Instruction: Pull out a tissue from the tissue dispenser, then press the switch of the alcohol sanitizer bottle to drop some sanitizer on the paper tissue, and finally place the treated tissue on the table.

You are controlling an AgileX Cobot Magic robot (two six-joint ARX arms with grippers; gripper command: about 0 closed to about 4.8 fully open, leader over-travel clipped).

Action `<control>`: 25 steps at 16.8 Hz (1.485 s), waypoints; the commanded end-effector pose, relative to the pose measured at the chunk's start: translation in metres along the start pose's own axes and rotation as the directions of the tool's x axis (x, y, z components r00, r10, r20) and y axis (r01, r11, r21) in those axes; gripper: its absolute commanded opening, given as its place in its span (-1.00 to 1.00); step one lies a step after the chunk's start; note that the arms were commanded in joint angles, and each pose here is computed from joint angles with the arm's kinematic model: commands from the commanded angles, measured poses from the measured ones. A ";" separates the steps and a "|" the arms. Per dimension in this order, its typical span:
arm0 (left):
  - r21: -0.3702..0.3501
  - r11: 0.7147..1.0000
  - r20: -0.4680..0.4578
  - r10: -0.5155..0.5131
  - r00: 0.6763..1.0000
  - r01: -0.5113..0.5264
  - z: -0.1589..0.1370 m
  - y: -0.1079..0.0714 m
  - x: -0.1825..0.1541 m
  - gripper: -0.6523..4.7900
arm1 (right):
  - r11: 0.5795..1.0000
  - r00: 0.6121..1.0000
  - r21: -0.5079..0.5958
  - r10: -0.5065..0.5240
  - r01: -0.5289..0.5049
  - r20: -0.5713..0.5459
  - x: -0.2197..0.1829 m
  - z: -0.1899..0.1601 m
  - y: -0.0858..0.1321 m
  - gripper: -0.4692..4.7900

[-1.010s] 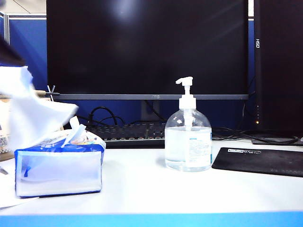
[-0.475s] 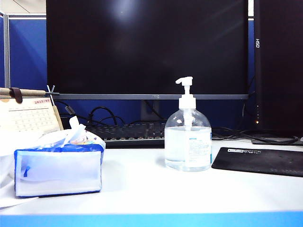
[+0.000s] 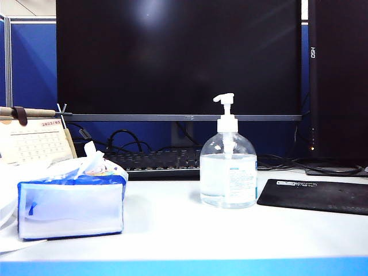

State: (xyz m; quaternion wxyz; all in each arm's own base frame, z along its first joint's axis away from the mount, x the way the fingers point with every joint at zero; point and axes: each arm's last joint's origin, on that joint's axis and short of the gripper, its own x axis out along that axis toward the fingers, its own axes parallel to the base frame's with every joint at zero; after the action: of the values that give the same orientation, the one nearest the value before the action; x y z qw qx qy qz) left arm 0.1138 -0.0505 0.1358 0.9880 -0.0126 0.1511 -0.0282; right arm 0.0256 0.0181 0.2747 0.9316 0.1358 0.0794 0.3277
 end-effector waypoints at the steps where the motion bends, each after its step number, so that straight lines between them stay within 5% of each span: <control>1: -0.046 0.999 0.024 0.000 1.000 0.001 0.003 0.000 0.000 1.00 | 1.000 1.000 -0.011 0.007 -0.007 0.009 -0.001 0.002 0.001 -0.83; 5: -0.118 0.992 0.003 -0.034 0.999 0.034 0.010 -0.002 -0.001 1.00 | 1.000 1.000 -0.011 0.007 -0.007 0.009 -0.001 0.002 0.001 -0.83; 9: -0.154 0.966 0.024 -0.205 0.978 0.206 0.032 -0.010 -0.004 1.00 | 1.000 1.000 -0.024 0.003 -0.003 0.010 -0.001 0.002 0.001 -0.83; 10: -0.142 0.957 0.038 -0.248 0.968 0.251 0.038 -0.012 -0.005 0.34 | 1.000 1.000 -0.025 -0.003 0.003 0.010 -0.001 0.002 0.001 -0.83; 11: -0.109 0.938 0.076 -0.321 0.944 0.328 0.049 -0.014 -0.010 -0.85 | 0.999 0.999 -0.023 -0.028 0.028 0.015 -0.001 0.001 0.000 -0.83; 15: -0.062 0.910 0.251 -0.384 0.888 0.411 0.082 -0.008 -0.039 -0.78 | 0.986 0.986 -0.045 -0.160 0.162 0.051 0.000 0.002 -0.004 -0.82; 19: -0.071 0.920 0.311 -0.347 0.885 0.385 0.073 0.011 -0.073 -0.78 | 0.981 0.979 0.023 -0.194 0.193 0.066 0.006 -0.004 -0.014 -0.82; 21: -0.040 0.929 0.215 -0.351 0.911 0.367 0.071 0.011 -0.074 -0.78 | 0.974 0.983 0.168 -0.168 0.155 0.069 0.017 -0.015 -0.026 -0.82; 25: -0.021 0.960 0.138 -0.274 0.952 0.279 0.059 0.014 -0.070 -0.78 | 0.952 0.988 0.275 -0.151 0.136 0.036 0.037 -0.050 -0.054 -0.83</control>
State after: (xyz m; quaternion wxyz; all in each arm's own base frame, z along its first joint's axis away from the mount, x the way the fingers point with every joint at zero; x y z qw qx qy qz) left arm 0.0644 -0.0315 0.2140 0.9802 -0.0599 0.0828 -0.1699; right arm 0.0718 0.0112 0.2114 0.9291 0.2568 0.1143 0.2402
